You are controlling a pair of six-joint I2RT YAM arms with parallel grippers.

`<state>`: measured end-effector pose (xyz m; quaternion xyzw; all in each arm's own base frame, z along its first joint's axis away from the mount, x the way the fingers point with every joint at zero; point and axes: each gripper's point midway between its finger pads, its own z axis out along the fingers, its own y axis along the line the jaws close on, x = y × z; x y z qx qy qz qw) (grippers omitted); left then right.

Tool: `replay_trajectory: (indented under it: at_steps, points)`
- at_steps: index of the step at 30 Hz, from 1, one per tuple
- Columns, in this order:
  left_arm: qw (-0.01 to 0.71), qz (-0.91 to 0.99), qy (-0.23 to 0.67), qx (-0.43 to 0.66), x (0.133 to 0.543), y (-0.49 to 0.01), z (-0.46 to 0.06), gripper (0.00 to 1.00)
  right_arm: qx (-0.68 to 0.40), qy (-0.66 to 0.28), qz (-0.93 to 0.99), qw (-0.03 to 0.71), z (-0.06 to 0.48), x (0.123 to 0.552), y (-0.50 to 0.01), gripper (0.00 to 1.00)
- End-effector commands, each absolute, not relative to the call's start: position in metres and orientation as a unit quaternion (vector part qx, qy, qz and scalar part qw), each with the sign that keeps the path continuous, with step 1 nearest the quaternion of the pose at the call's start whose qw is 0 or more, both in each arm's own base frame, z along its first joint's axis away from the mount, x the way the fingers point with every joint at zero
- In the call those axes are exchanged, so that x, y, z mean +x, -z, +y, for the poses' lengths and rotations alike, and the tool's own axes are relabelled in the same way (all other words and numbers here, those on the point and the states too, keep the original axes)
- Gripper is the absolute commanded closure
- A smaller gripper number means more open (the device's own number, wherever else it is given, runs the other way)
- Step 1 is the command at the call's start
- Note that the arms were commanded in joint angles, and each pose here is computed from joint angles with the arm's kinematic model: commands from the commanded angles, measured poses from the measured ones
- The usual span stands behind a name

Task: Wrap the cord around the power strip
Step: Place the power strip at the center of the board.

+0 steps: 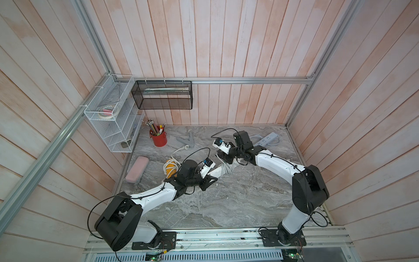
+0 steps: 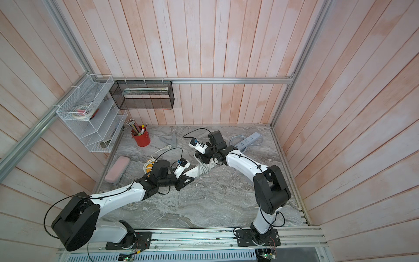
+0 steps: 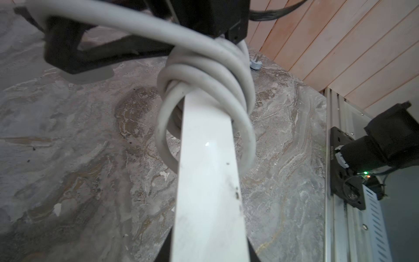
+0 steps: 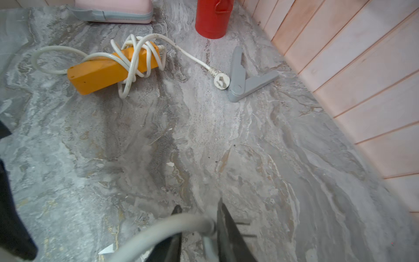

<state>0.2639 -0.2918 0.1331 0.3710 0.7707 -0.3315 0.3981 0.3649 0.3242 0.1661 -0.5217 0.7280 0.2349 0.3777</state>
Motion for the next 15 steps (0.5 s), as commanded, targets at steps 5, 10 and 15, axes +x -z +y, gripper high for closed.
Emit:
replay_trajectory:
  at_steps: [5, 10, 15]
  points:
    - [0.585, 0.713, 0.262, 0.284, 0.321, -0.2, -0.279, 1.0, -0.458, -0.256, 0.83, 0.188, 0.315, 0.33, -0.122, 0.62]
    - [0.533, 0.743, 0.357, 0.189, 0.309, -0.17, -0.283, 1.0, -0.454, -0.233, 0.847, 0.151, 0.32, 0.331, -0.108, 0.6]
    - [0.472, 0.773, 0.42, 0.054, 0.286, -0.131, -0.272, 1.0, -0.466, -0.221, 0.848, 0.121, 0.343, 0.331, -0.078, 0.6]
